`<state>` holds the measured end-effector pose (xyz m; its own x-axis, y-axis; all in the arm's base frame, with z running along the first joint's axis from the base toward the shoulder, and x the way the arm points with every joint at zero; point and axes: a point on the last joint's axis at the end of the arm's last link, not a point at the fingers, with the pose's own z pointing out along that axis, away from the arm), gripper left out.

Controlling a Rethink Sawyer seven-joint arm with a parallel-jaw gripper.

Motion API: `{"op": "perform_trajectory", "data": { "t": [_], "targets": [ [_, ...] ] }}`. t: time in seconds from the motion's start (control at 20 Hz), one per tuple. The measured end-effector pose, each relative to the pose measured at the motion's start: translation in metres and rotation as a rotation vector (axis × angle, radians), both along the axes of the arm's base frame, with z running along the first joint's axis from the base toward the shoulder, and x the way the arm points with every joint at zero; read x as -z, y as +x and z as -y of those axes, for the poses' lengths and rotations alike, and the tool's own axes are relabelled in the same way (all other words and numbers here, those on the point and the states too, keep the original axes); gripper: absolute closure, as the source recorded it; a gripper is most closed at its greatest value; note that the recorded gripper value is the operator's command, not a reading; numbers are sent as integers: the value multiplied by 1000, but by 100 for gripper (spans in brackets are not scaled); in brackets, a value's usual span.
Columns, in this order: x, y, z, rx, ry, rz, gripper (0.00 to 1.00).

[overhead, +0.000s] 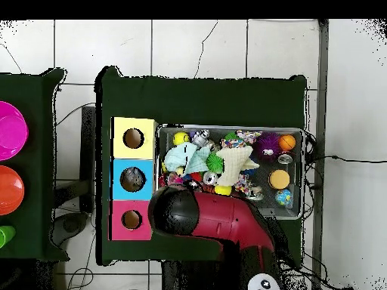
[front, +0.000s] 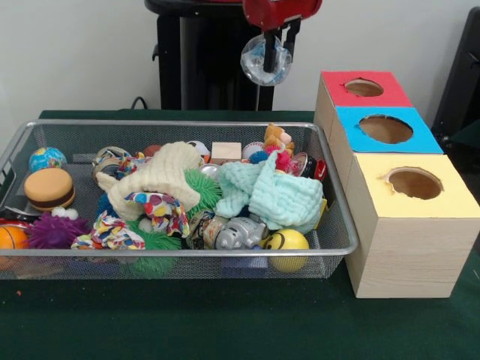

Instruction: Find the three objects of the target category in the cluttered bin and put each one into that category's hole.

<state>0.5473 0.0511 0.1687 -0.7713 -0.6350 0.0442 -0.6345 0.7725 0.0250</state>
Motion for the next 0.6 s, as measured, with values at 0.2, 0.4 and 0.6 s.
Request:
{"op": "perform_trajectory", "data": {
  "t": [0.2,0.4,0.6],
  "targets": [
    [-7,6,-5,26,5,1,100],
    [-13,17,-11,53,5,21,100],
    [-17,27,-24,78,7,40,100]
  ]
}}
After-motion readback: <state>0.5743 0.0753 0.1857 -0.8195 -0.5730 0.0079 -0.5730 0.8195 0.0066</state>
